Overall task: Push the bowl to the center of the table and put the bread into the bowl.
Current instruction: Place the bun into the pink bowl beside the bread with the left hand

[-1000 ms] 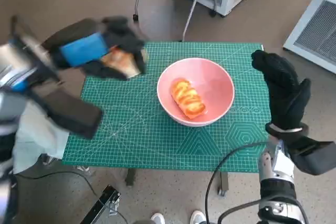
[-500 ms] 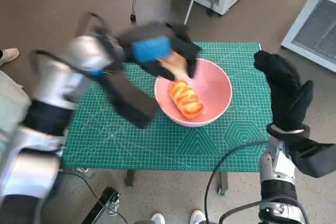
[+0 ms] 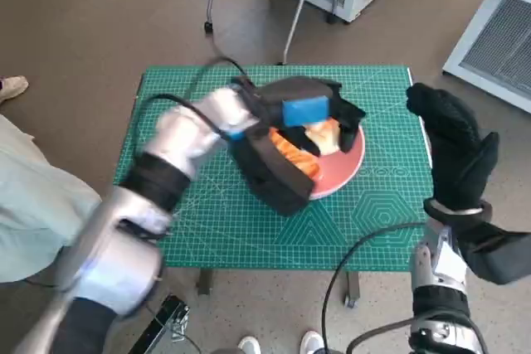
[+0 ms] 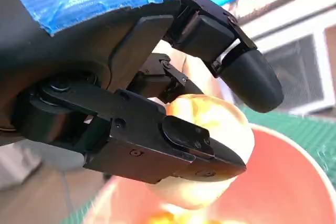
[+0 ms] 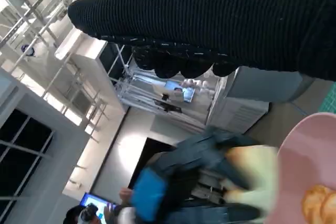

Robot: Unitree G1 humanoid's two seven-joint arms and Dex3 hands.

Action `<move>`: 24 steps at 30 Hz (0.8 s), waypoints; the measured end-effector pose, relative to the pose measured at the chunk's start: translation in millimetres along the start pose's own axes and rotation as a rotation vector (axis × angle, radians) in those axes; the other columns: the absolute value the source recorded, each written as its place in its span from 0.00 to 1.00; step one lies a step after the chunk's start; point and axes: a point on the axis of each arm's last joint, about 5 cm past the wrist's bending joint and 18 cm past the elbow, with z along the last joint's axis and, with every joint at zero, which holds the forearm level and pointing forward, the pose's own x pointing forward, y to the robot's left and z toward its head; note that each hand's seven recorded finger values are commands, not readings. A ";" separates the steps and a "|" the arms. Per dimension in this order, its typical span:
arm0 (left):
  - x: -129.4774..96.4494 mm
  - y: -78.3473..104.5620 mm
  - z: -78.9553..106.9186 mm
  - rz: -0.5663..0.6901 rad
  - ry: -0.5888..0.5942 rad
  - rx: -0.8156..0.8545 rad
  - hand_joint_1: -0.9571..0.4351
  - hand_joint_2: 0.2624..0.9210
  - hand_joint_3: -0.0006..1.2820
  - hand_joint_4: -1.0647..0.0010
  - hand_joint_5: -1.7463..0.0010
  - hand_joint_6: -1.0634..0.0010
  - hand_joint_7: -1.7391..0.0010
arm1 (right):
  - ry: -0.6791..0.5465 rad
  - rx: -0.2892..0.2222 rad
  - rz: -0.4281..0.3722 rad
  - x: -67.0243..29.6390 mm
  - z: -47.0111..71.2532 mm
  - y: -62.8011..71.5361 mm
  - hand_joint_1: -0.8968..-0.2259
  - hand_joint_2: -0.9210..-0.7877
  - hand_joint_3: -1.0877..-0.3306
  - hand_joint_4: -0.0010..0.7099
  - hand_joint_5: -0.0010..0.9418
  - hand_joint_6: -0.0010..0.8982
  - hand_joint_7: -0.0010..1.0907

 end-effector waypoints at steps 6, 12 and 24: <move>3.8 -8.2 2.9 -0.054 0.031 -0.083 0.68 0.98 0.16 0.62 0.45 0.62 0.37 | 0.005 -0.002 -0.002 -2.6 -0.3 -0.4 0.36 0.00 0.45 0.65 0.00 0.25 0.50; 6.4 -9.6 2.0 -0.150 0.126 -0.150 0.60 1.00 0.08 0.88 0.94 0.81 0.83 | 0.003 -0.004 -0.002 -2.5 0.1 -0.6 0.36 0.00 0.45 0.64 0.00 0.25 0.50; 4.8 -9.8 -2.3 -0.159 0.218 -0.134 0.47 1.00 0.04 0.88 0.98 0.77 0.89 | -0.006 -0.007 -0.007 -0.6 1.8 0.0 0.34 0.00 0.45 0.64 0.00 0.25 0.50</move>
